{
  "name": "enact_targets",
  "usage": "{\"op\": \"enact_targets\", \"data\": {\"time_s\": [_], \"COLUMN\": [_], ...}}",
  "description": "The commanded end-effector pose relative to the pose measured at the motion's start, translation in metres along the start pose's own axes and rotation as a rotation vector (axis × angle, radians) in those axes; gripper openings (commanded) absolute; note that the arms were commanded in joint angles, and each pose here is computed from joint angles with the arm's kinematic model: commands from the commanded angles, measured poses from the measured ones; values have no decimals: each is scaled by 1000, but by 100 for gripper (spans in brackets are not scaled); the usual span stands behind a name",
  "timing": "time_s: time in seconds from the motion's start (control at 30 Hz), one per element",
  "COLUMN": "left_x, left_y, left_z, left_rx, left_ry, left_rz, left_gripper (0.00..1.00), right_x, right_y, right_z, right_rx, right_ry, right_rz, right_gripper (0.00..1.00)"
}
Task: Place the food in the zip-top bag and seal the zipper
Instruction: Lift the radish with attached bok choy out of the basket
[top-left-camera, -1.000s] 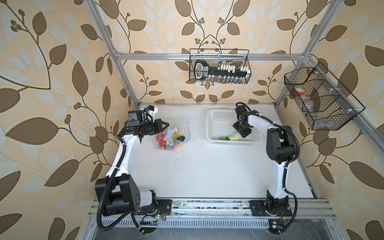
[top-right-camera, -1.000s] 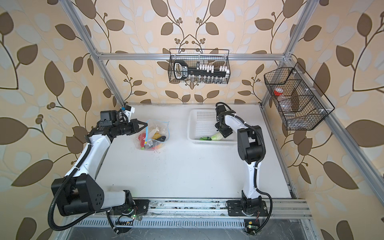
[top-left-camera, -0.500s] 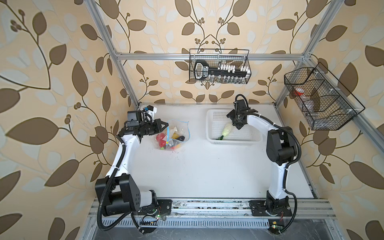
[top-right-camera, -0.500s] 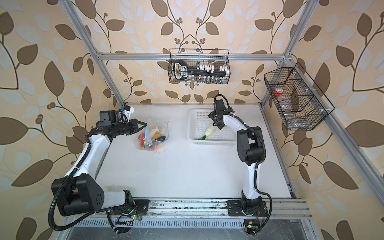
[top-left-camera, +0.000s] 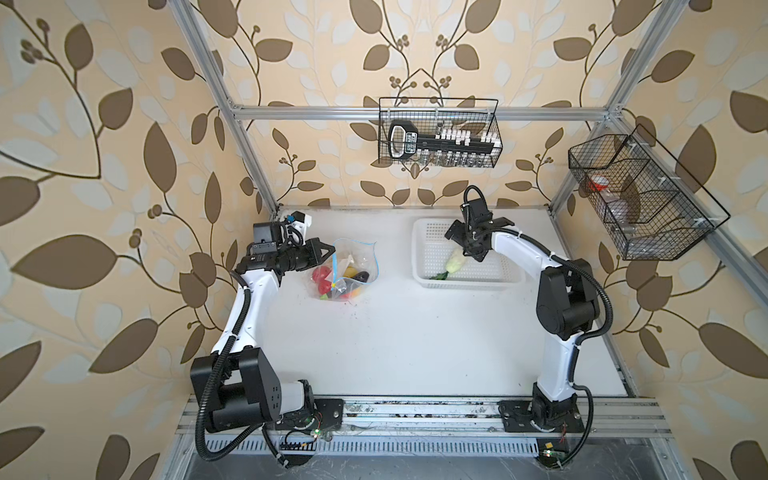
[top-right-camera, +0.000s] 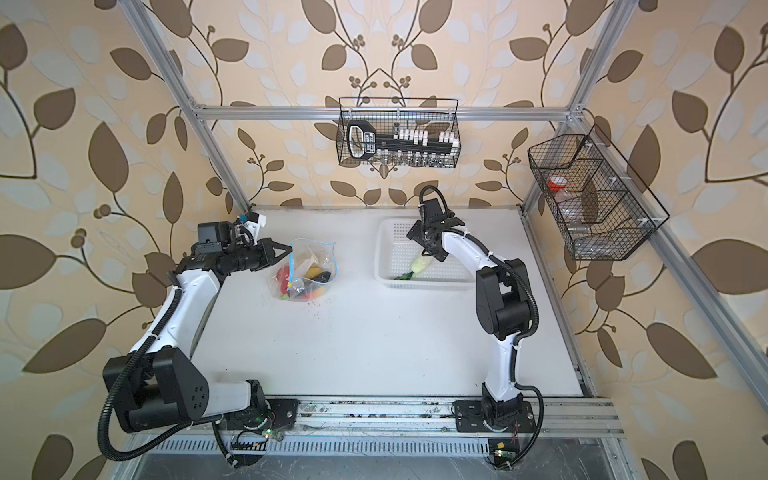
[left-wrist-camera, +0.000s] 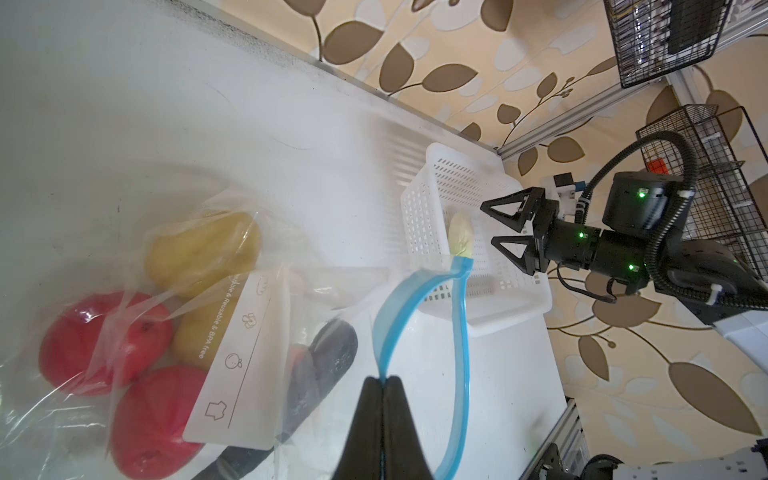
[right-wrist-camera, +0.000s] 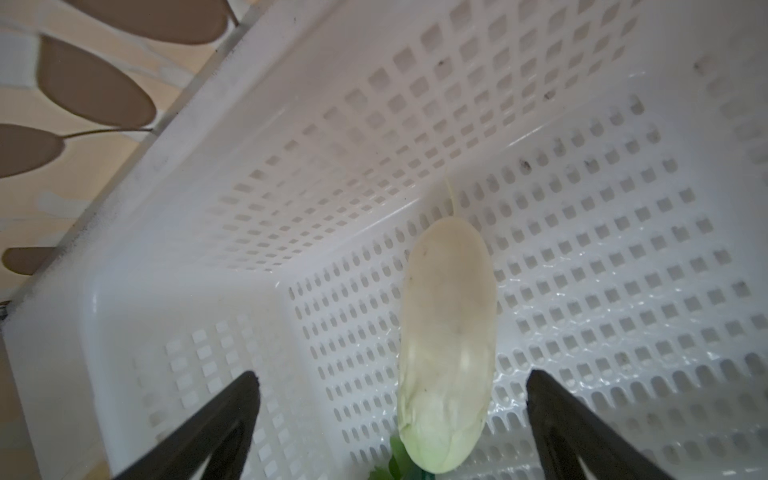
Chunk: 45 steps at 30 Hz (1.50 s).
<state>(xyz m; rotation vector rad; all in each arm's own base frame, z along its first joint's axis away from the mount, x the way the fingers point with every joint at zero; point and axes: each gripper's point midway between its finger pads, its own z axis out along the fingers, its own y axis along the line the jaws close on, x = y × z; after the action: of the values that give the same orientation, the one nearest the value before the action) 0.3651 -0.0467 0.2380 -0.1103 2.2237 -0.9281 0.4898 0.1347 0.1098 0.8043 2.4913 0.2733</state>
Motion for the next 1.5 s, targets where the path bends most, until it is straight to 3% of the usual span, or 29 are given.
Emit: {"op": "enact_targets", "data": {"time_s": [0.0, 0.13, 0.33, 0.57, 1.0, 1.2, 1.47], "left_x": [-7, -8, -8, -5, -10, -20, -25], "left_y": [2, 0, 5, 14, 15, 14, -2], "left_z": [-4, -4, -4, 0, 0, -4, -13], "left_rx": [-10, -5, -19, -44, -52, -95, -76], "left_ry": [-34, -38, -38, -39, -47, -19, 18], "left_rz": [33, 33, 30, 26, 18, 100, 126], "left_gripper": [0, 0, 0, 0, 0, 0, 0], "right_x": [15, 26, 38, 33, -16, -18, -9], "right_y": [-16, -22, -29, -25, 33, 62, 101], "right_z": [18, 33, 51, 49, -62, -95, -152], "right_rx": [92, 116, 129, 41, -425, -562, -765], "right_ry": [56, 91, 129, 106, -174, -235, -348], "right_rz": [-21, -29, -47, -15, 10, -52, -103], "right_gripper": [94, 78, 69, 28, 19, 8, 9]}}
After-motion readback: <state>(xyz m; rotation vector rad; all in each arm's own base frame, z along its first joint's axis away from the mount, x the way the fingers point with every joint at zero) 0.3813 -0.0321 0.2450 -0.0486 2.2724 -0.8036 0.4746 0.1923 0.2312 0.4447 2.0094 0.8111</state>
